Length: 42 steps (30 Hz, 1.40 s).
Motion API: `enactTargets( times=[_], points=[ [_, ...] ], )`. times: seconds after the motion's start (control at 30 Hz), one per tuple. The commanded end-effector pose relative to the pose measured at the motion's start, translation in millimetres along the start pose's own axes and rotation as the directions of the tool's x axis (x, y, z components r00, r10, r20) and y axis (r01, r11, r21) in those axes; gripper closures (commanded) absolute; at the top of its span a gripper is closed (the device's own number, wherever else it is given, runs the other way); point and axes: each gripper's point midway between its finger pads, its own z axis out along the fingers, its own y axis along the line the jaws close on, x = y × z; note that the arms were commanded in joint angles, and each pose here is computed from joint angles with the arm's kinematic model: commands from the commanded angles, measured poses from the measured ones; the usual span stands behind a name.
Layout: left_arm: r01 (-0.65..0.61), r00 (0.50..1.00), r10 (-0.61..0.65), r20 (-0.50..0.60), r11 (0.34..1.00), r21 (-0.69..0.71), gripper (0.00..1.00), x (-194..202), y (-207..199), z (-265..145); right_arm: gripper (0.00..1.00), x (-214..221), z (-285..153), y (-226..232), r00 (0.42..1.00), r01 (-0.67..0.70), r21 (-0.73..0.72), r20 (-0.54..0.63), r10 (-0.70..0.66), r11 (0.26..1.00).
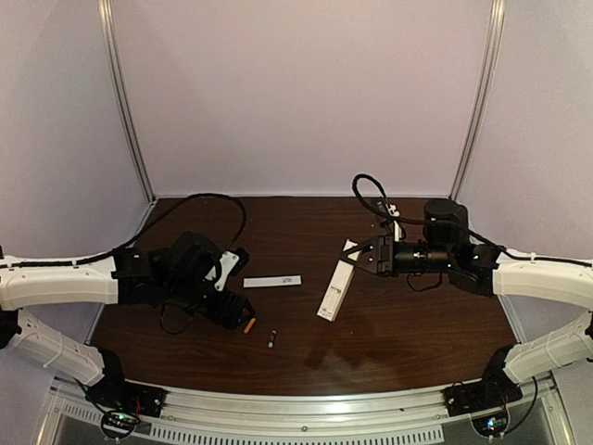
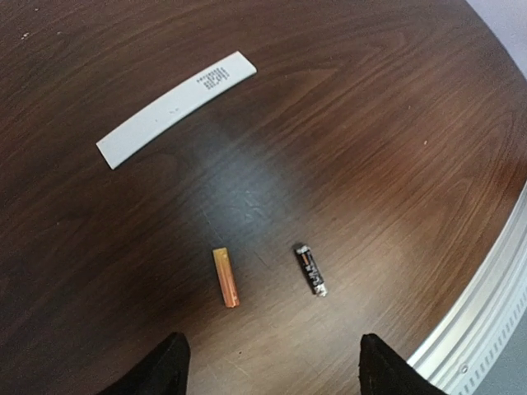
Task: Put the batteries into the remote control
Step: Move the battery to the center of the board.
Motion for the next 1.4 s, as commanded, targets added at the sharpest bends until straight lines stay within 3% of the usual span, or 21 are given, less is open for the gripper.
enactTargets(
  times=[0.0,0.17,0.33,0.47,0.63,1.17,1.37],
  points=[
    [-0.022,0.990,0.028,-0.142,0.999,0.042,0.32,22.0,-8.8,15.6,0.88,1.9,-2.0,-10.8,1.000,0.006,0.029,-0.006,-0.006,1.000],
    [-0.034,0.975,0.046,-0.217,0.998,0.059,0.47,30.7,-16.6,31.0,0.89,5.0,-7.1,-24.7,1.000,-0.014,0.067,-0.001,0.014,0.998],
    [-0.040,0.975,0.038,-0.217,0.999,-0.003,0.50,25.4,-8.5,35.6,0.89,6.0,-12.5,-28.3,1.000,-0.015,0.071,0.002,0.015,0.997],
    [-0.063,0.960,0.033,-0.278,0.993,-0.102,0.53,34.3,9.2,45.1,0.89,7.9,-13.3,-31.3,1.000,-0.019,0.069,-0.002,0.019,0.997],
    [-0.085,0.940,0.039,-0.340,0.989,-0.123,0.57,41.1,16.3,55.7,0.90,9.3,-14.5,-32.3,1.000,-0.021,0.059,-0.004,0.022,0.998],
    [-0.163,0.869,0.111,-0.483,0.984,-0.066,0.64,44.6,26.9,89.9,0.91,7.6,-26.5,-32.5,1.000,-0.025,0.046,0.017,0.024,0.999],
    [-0.195,0.835,0.150,-0.530,0.980,-0.029,0.74,48.9,29.1,101.8,0.91,4.8,-30.6,-32.1,1.000,-0.019,0.037,0.024,0.018,0.999]
  ],
)
